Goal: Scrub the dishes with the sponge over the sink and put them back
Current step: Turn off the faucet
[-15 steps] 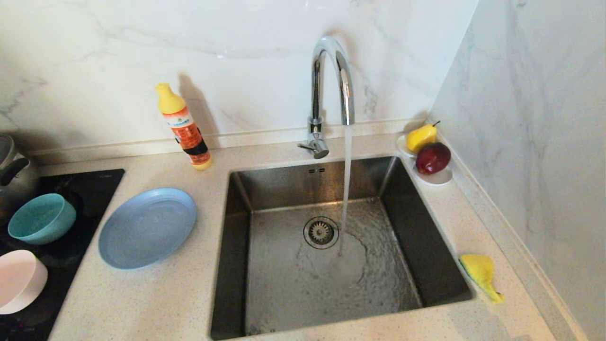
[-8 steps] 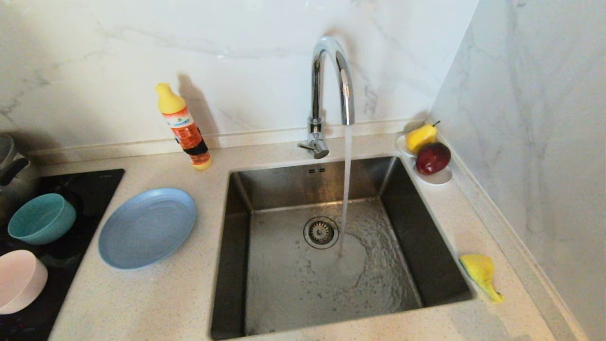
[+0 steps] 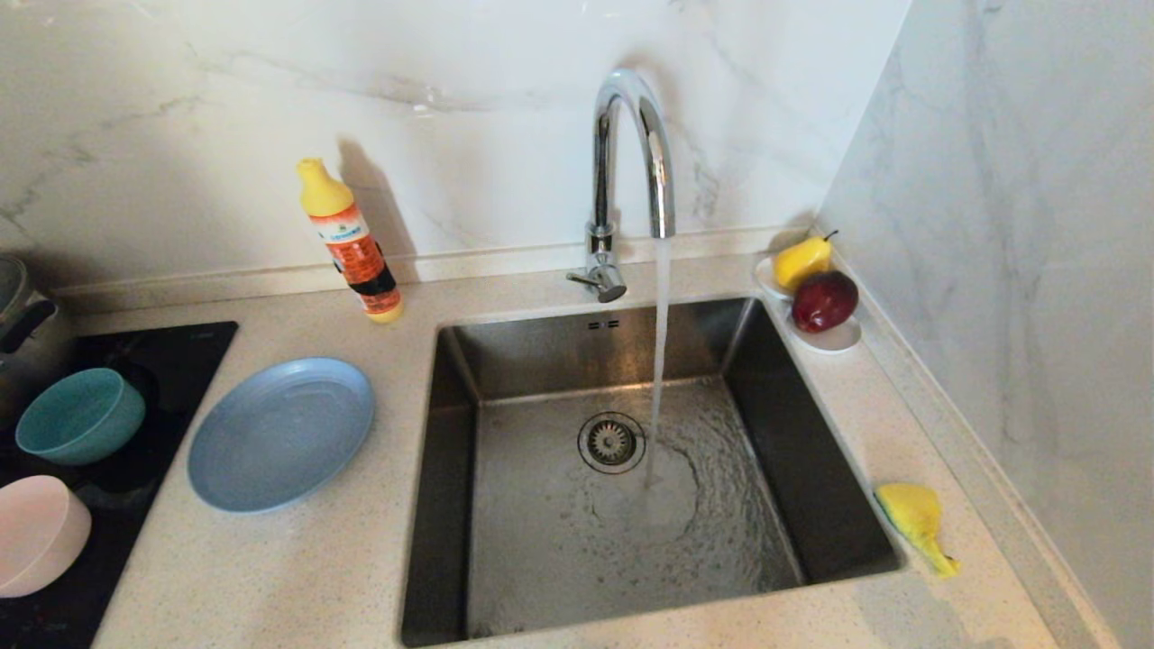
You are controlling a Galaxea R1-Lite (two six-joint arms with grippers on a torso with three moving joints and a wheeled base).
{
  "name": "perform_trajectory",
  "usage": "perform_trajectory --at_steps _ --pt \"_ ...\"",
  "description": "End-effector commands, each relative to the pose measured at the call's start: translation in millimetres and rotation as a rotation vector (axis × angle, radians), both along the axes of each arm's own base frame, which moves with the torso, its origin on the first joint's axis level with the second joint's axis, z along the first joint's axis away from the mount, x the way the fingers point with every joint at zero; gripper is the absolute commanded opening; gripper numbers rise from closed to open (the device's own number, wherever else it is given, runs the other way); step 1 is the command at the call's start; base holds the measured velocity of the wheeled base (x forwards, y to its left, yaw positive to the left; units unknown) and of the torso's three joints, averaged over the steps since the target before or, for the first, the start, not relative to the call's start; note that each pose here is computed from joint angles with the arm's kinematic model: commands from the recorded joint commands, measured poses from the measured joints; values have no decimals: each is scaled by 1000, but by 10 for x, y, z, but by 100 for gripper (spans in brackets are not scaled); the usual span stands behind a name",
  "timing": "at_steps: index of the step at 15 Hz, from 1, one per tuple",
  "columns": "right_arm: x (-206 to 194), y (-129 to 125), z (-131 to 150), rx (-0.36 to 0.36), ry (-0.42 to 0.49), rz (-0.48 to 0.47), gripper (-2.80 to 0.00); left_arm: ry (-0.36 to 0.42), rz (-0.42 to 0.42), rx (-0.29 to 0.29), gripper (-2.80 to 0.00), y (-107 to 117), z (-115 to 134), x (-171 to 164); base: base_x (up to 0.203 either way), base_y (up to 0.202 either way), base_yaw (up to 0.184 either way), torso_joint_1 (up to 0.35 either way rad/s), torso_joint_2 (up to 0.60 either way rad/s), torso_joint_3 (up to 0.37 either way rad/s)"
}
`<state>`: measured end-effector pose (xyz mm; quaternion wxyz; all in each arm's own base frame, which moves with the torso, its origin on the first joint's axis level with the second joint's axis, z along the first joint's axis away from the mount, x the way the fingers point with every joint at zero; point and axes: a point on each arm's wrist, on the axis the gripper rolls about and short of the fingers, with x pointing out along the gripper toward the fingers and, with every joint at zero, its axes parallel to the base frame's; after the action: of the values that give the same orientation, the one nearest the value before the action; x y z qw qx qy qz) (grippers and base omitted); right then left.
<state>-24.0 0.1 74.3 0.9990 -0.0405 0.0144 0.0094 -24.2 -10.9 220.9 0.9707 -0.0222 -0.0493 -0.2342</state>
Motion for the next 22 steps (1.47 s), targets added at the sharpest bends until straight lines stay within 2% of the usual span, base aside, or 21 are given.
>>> perform_trajectory --at_steps 1,3,5,7,10,13,15,16,18,20,22 --pt "1 0 0 0 1 1 -280 254 -248 -26 -280 -34 319 760 0 0 0 0 0 0" --pt "1 0 0 0 1 1 -280 386 -409 -61 -280 -76 368 1302 0 0 0 0 0 0" --pt "1 0 0 0 1 1 -280 472 -521 -78 -280 -169 282 1809 0 0 0 0 0 0" --pt "1 0 0 0 1 1 -280 511 -615 -79 -280 -319 125 2266 0 0 0 0 0 0" --pt "1 0 0 0 1 1 -280 532 -712 -69 -280 -583 -159 2754 0 0 0 0 0 0" --pt "1 0 0 0 1 1 -280 548 -730 -65 -280 -879 -447 3128 0 0 0 0 0 0" --pt "1 0 0 0 1 1 -280 532 -690 -81 -280 -1081 -568 3341 0 0 0 0 0 0" --pt "1 0 0 0 1 1 -280 517 -671 -107 -280 -1167 -598 3434 0 0 0 0 0 0" --pt "1 0 0 -1 1 1 -280 514 -666 -166 -280 -1275 -654 3544 0 0 0 0 0 0" --pt "1 0 0 0 1 1 -280 517 -669 -176 -280 -1345 -747 3635 0 0 0 0 0 0" --pt "1 0 0 -1 1 1 -280 501 -627 -187 -280 -1404 -771 3774 0 0 0 0 0 0"
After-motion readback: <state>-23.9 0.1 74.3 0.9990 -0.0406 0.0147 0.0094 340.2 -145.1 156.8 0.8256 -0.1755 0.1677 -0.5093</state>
